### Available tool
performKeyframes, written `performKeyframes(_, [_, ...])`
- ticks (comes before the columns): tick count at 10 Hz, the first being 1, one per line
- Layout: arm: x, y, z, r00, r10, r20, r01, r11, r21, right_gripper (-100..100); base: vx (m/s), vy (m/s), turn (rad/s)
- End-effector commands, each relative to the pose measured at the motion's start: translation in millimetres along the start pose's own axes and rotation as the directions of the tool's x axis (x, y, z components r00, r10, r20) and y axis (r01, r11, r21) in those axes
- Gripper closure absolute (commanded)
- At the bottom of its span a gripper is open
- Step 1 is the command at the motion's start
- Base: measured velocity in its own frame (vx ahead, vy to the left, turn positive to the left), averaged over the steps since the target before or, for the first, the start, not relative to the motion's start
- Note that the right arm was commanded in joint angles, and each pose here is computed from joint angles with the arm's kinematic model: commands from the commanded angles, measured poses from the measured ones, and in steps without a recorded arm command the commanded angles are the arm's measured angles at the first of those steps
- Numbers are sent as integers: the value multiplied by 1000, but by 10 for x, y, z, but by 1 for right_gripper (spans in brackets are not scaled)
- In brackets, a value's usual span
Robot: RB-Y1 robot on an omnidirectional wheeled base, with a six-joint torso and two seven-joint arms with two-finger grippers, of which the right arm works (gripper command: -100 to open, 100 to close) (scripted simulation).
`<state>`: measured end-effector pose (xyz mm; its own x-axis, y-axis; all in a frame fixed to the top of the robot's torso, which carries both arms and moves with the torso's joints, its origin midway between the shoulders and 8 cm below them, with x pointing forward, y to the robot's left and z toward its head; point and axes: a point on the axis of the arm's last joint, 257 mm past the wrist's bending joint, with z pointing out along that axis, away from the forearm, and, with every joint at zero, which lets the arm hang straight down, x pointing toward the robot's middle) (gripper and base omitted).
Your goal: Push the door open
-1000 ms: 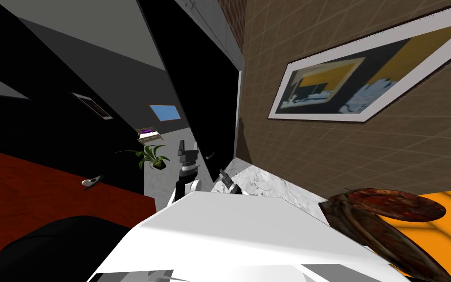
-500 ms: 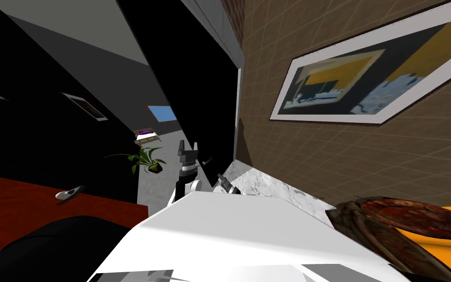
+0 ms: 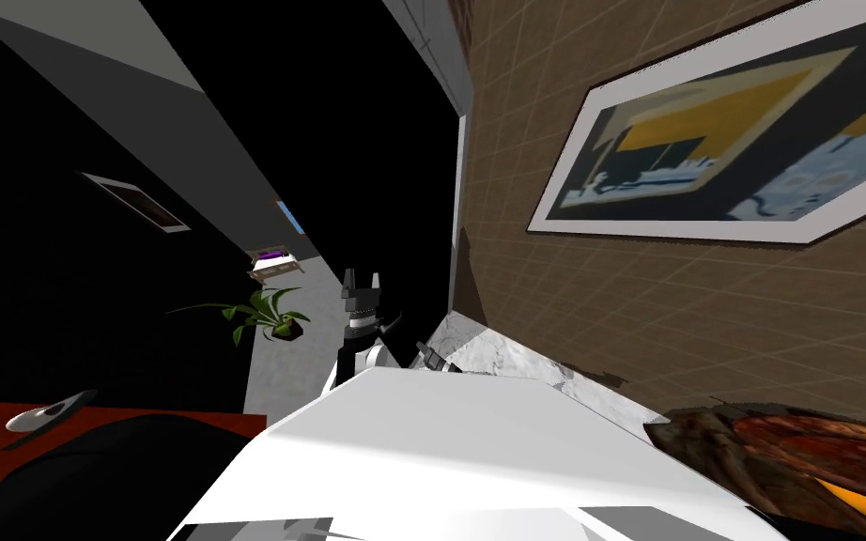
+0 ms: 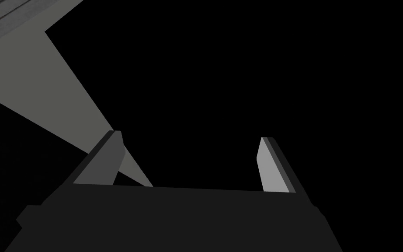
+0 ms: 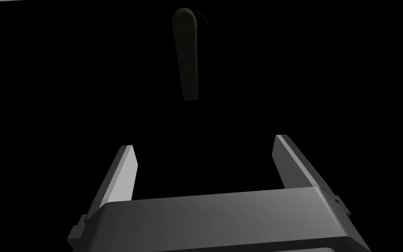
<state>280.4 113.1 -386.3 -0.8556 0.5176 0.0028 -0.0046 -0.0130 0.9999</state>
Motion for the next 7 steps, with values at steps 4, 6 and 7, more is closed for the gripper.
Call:
performKeyframes(4, [-6, -17, 14, 1000, 2, 7, -2, 1000, 2, -100, 80, 108, 19])
performKeyframes(6, [-11, -24, 24, 1000, 4, 13, -4, 1000, 3, -100, 98, 169, 25])
performKeyframes(7, [-14, -30, 30, 1000, 5, 16, -5, 1000, 4, -100, 136, 156, 33])
